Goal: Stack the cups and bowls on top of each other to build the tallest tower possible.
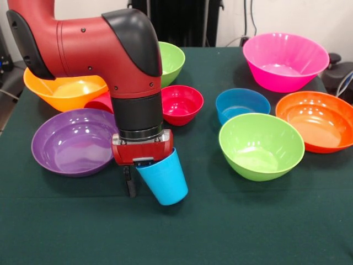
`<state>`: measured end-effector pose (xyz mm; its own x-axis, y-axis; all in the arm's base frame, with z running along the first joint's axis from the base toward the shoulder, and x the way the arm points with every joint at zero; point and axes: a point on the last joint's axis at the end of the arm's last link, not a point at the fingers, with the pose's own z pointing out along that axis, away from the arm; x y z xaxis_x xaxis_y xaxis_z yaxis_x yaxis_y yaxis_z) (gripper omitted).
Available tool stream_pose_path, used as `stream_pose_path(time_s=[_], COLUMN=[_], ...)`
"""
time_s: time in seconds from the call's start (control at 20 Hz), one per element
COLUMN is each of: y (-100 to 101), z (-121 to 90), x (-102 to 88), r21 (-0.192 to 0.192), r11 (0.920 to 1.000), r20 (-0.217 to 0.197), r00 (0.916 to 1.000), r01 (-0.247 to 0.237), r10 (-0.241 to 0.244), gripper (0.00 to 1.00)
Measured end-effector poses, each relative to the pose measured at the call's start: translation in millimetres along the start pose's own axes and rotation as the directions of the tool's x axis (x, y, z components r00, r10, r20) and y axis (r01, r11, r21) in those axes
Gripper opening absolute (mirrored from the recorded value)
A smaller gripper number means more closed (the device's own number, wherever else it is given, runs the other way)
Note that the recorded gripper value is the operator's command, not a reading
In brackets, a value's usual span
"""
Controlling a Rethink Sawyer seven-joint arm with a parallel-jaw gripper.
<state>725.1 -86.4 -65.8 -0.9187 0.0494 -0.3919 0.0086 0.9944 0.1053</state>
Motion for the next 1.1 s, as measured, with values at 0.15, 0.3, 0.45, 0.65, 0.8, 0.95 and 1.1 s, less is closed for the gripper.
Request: stream_pose_path(time_s=[0.15, 0.3, 0.45, 0.65, 0.8, 0.95, 1.1], y=[2, 9, 24, 49, 81, 97, 108], z=[0, 0, 0, -2, -8, -12, -17], x=[-0.5, -1.2, -1.5, -3.9, -10.2, -15.3, -20.3], r21=[0.0, 0.0, 0.002, 0.001, -0.001, 0.003, 0.007], r11=[1.0, 0.9998, 0.999, 0.9966, 0.9925, 0.9886, 0.9855], r20=[0.0, -0.002, -0.013, -0.035, -0.054, -0.051, -0.046], r00=[1.0, 0.9998, 0.9989, 0.996, 0.991, 0.9874, 0.9845], r01=[0.004, 0.018, 0.045, 0.082, 0.123, 0.15, 0.17], r10=[-0.004, -0.018, -0.045, -0.082, -0.123, -0.15, -0.169], gripper=[1.0, 1.0, 1.0, 1.0, 1.0, 1.0, 1.0])
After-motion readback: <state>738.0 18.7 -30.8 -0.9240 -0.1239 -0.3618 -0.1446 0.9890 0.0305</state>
